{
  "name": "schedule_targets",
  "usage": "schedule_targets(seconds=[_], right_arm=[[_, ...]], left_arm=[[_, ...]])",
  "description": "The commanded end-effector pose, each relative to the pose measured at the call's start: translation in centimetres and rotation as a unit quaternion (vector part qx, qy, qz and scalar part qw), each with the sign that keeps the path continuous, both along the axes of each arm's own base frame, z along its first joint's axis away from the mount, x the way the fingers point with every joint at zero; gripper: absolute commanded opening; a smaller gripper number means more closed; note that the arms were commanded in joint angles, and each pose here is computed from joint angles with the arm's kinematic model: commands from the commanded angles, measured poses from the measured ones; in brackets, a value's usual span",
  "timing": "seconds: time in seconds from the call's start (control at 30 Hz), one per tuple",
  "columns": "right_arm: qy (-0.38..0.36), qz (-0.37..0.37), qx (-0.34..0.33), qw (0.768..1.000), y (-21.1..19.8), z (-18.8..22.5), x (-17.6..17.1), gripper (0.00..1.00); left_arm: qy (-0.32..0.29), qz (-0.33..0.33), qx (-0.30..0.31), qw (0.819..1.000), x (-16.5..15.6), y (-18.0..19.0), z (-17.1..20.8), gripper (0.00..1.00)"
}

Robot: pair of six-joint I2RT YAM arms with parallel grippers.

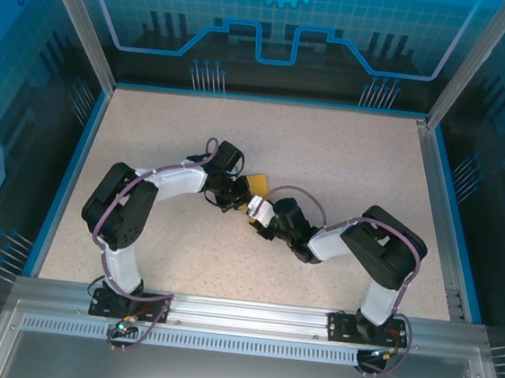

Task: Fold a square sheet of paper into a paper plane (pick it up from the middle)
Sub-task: Fold the wing for the fifth time at the center of the table.

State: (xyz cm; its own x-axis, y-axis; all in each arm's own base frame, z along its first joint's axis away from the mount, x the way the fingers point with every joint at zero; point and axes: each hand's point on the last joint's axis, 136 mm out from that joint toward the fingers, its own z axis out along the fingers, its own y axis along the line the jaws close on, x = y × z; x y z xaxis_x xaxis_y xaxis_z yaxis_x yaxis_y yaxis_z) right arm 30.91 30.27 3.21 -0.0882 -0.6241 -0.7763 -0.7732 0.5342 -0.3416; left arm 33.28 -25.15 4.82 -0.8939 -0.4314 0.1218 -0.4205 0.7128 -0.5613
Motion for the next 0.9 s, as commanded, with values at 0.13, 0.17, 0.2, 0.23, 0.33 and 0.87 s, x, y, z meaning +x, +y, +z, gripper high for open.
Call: schedule_targets(seconds=[0.13,0.17,0.2,0.23,0.33,0.87], right_arm=[[-0.037,0.0,0.015,0.999,1.2,1.0,1.0,0.28],[-0.037,0.0,0.016,0.999,1.2,1.0,1.1,0.25],[-0.038,0.0,0.016,0.999,1.2,1.0,1.1,0.23],[-0.036,0.0,0.017,0.999,1.2,0.9,1.0,0.22],[-0.028,0.0,0.021,0.999,1.2,0.9,1.0,0.16],[0.099,-0.014,0.116,0.988,0.1,1.8,0.1,0.03]], left_arm=[[0.004,0.0,0.0,1.0,0.0,-0.2,1.0,0.02],[0.004,0.0,0.0,1.0,0.0,-0.3,1.0,0.02],[0.005,0.0,0.001,1.0,0.0,-0.2,1.0,0.02],[0.003,0.001,0.001,1.0,0.2,-0.2,1.1,0.03],[0.001,0.0,0.002,1.0,0.3,-0.1,1.4,0.07],[-0.075,0.06,0.053,0.994,2.5,7.3,6.1,0.42]])
